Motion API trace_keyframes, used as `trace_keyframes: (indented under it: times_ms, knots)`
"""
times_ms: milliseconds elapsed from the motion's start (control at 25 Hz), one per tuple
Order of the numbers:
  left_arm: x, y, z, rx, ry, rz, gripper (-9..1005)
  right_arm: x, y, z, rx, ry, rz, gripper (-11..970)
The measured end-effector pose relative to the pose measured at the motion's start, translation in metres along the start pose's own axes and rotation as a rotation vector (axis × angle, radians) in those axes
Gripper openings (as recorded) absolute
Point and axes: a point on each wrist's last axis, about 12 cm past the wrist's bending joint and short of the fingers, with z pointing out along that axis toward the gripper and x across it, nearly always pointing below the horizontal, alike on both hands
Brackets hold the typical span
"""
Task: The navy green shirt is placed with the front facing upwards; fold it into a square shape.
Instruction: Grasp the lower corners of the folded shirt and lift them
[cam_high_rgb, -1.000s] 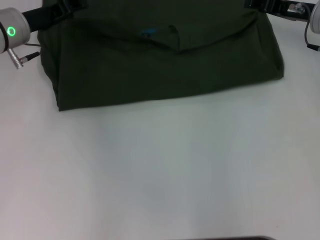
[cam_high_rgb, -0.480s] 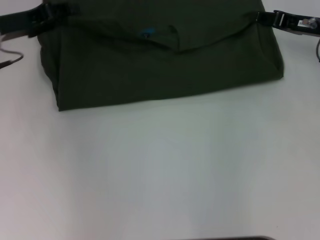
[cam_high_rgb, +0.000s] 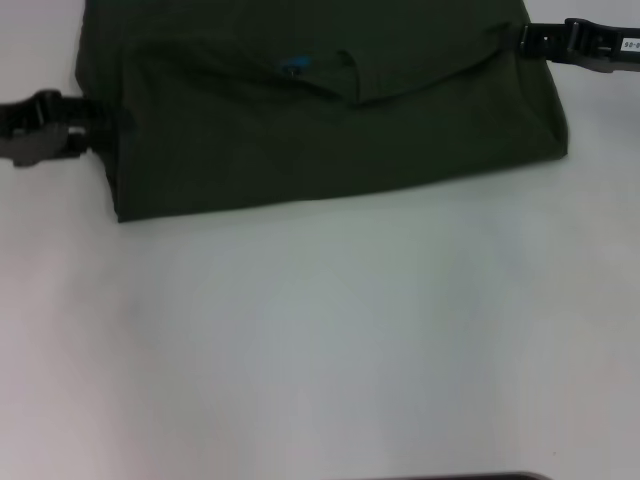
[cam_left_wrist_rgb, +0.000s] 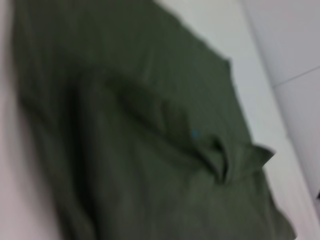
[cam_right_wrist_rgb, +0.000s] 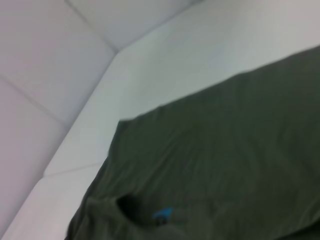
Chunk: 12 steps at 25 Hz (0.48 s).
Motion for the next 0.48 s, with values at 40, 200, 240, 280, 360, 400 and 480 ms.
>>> trace_keyframes:
  times_ms: [40,200,240,280,360,400,480]
  knots:
    - [0.002,0.001,-0.001,-0.013,0.019,-0.009,527,-0.001,0.001,-0.001,-0.005,0.015,0.007,507]
    - [0.006,0.008,-0.002,-0.061,0.046,-0.025,530,-0.002,0.005,0.0,-0.01,0.055,0.013,510]
    - [0.007,0.01,-0.001,-0.081,0.049,-0.026,531,-0.001,0.006,0.001,-0.013,0.058,0.014,511]
    - [0.007,0.013,-0.001,-0.097,0.052,-0.022,532,0.0,0.006,0.002,-0.016,0.06,0.015,511]
    - [0.009,0.016,0.001,-0.131,0.069,-0.003,533,0.001,0.007,0.003,-0.019,0.065,0.016,513]
    - [0.009,0.016,0.004,-0.144,0.082,0.011,540,0.002,0.007,0.004,-0.02,0.068,0.016,513]
    - [0.011,0.016,0.01,-0.167,0.109,0.033,554,0.004,0.007,0.004,-0.021,0.072,0.017,515]
